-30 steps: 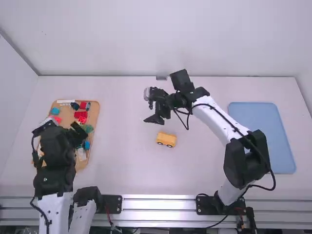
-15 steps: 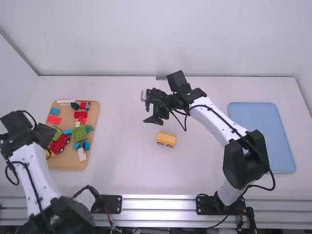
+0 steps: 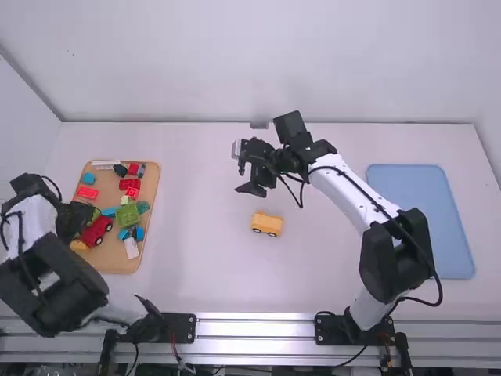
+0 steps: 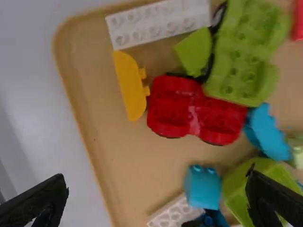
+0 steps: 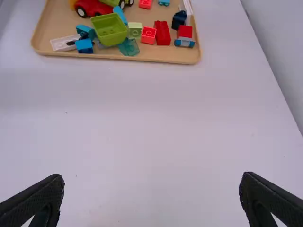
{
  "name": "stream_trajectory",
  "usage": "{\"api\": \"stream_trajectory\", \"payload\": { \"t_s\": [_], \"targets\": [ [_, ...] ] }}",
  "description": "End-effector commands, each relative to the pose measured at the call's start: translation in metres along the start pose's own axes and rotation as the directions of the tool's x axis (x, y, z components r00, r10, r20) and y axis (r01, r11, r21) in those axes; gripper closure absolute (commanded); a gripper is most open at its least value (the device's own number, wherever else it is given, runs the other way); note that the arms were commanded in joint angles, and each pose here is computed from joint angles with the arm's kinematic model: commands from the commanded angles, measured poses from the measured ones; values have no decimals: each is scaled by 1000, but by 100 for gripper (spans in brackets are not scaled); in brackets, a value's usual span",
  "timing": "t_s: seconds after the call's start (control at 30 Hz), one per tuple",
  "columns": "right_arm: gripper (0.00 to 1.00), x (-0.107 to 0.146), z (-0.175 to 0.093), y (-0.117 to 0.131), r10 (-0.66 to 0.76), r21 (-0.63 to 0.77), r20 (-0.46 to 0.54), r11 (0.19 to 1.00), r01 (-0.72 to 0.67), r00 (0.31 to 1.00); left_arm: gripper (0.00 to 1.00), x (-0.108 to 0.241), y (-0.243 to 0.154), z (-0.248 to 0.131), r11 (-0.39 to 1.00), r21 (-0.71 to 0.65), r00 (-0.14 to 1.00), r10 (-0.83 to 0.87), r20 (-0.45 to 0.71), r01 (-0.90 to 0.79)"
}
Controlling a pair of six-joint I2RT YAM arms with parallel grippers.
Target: Assemble lego blocks to make yellow taxi
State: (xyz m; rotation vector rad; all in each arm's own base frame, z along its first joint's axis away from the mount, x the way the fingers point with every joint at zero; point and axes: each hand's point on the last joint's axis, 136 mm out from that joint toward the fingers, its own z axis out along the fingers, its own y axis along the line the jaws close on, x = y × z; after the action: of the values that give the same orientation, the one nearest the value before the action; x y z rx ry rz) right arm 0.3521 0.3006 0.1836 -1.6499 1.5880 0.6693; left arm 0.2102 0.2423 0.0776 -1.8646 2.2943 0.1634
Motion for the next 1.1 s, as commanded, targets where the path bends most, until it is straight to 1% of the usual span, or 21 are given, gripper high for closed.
{"api": "stream_trajectory", "payload": {
  "t_s": [0.0, 0.03, 0.13, 0.17, 0.2, 0.4, 0.43, 0.47, 0.53, 0.57, 0.63, 0.73, 0.8, 1.07],
  "targets": [
    [2, -3, -9, -11, -6, 43, -8, 999, 6, 1000, 5, -10, -3, 12, 1000, -6, 999, -23, -37, 23],
    [1, -1, -10, -12, -4, 48, -13, 999, 4, 1000, 10, -13, -3, 18, 999, -13, 998, -33, -54, 32],
    [1, -1, -10, -12, -3, 49, -17, 999, 4, 1000, 11, -18, 0, 32, 997, -39, 995, -69, -75, 66],
    [1, 0, -10, -13, -2, 52, -16, 999, 3, 1000, 17, -22, 2, 38, 995, -44, 993, -90, -73, 87],
    [1, 1, -11, -14, 0, 55, -16, 998, 1, 1000, 20, -24, 2, 44, 995, -39, 993, -98, -71, 96],
    [1, 0, -10, -13, -14, 53, -17, 998, 15, 1000, 32, -28, 18, 55, 984, -48, 983, -175, -63, 172],
    [1, 0, -11, -14, -13, 55, -17, 998, 14, 1000, 39, -28, 20, 57, 983, -44, 982, -178, -66, 176],
    [2, 1, -12, -15, -12, 56, -17, 998, 13, 1000, 42, -27, 23, 59, 982, -49, 981, -184, -66, 181],
    [2, 2, -11, -15, -17, 55, -19, 998, 18, 1000, 45, -27, 26, 60, 981, -56, 980, -187, -65, 183],
    [1, 3, -9, -16, -22, 55, -19, 998, 23, 1000, 51, -26, 26, 61, 982, -57, 981, -185, -64, 181],
    [1, 4, -7, -17, -23, 53, -16, 998, 24, 1000, 57, -25, 24, 63, 983, -54, 982, -181, -62, 178],
    [1, 7, -3, -20, 9, 59, -16, 998, -8, 1000, 57, -24, 23, 66, 983, -47, 982, -179, -57, 176],
    [2, 8, -3, -19, 12, 53, -19, 999, -11, 1000, 55, -24, 25, 70, 982, -46, 982, -183, -49, 181],
    [1, 7, -3, -19, 11, 53, -16, 999, -10, 1000, 52, -19, 27, 77, 982, -45, 981, -187, -48, 185]
  ]
}}
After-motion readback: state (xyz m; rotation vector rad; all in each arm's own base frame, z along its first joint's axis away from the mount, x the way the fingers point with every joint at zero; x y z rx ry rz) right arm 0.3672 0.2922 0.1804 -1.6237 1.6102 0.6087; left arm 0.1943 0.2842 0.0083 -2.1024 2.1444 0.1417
